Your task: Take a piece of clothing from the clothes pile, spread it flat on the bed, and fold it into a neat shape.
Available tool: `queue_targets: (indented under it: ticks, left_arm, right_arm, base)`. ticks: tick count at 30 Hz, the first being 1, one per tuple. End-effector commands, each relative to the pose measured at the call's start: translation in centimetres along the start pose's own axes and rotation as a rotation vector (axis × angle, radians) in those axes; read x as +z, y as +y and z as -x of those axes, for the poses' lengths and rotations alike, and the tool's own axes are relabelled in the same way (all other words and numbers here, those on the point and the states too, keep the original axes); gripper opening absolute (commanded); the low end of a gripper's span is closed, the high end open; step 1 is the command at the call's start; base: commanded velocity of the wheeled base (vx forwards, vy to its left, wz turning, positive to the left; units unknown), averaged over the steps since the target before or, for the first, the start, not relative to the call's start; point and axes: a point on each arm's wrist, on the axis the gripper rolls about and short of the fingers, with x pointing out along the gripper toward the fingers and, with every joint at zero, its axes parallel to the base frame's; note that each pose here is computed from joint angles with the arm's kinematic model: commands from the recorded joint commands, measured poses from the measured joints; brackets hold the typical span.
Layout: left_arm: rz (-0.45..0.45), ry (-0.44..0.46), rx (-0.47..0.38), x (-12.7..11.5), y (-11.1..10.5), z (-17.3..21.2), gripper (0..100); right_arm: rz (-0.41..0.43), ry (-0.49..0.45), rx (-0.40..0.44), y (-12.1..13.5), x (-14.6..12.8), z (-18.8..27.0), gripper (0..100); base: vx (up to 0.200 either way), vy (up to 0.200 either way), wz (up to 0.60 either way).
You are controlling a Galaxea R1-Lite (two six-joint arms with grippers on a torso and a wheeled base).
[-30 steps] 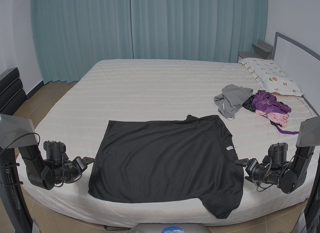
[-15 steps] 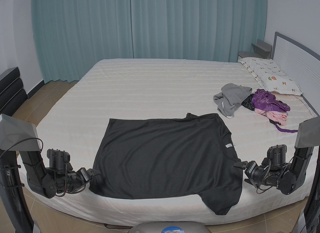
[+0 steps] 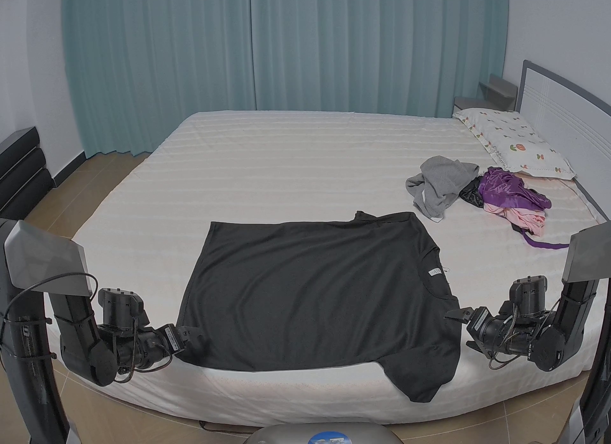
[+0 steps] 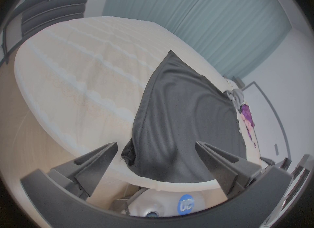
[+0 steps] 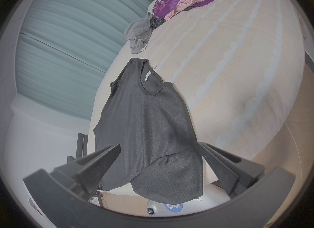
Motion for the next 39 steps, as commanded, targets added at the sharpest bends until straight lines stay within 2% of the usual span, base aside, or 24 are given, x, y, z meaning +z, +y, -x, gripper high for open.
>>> queue_targets:
  ticks: [1, 9, 11, 12, 16, 25, 30, 31, 39]
  left_arm:
    - [-0.029, 0.040, 0.023, -0.8, 0.5, -0.7, 100]
    - [-0.057, 0.043, 0.037, -1.0, 0.6, -0.9, 100]
    - [-0.089, 0.042, 0.062, -1.3, 0.6, -1.0, 100]
    - [-0.104, 0.042, 0.077, -1.5, 0.5, -1.1, 0]
    - [-0.119, 0.025, 0.124, -1.9, 0.5, -1.7, 0]
    - [-0.101, 0.035, 0.147, -2.2, 1.0, -0.4, 0]
    - [-0.086, 0.019, 0.156, -1.8, 1.3, 0.3, 0]
    - [-0.084, 0.019, 0.159, -1.8, 1.4, 0.4, 0]
    - [-0.040, 0.037, 0.135, -1.9, 1.5, 0.3, 0]
  right_arm:
    - [0.000, 0.000, 0.002, 0.0, 0.0, 0.0, 100]
    - [0.004, -0.010, 0.016, 0.1, 0.1, -0.1, 100]
    - [0.005, -0.009, 0.014, 0.0, 0.0, -0.2, 100]
    - [0.005, -0.010, 0.013, 0.0, 0.1, -0.2, 100]
    - [0.005, -0.010, 0.013, 0.0, 0.1, -0.2, 100]
    - [0.004, -0.012, 0.010, 0.0, 0.1, -0.2, 100]
    - [0.038, -0.009, 0.000, -0.2, 0.0, -0.6, 100]
    - [0.076, 0.015, -0.021, -0.6, -0.5, -1.2, 100]
    - [0.103, 0.017, -0.042, -1.0, -0.4, -3.5, 100]
  base:
    - [0.000, 0.000, 0.00]
    - [0.000, 0.000, 0.00]
    - [0.000, 0.000, 0.00]
    - [0.000, 0.000, 0.00]
    - [0.000, 0.000, 0.00]
    - [0.000, 0.000, 0.00]
    - [0.000, 0.000, 0.00]
    - [0.000, 0.000, 0.00]
    - [0.000, 0.000, 0.00]
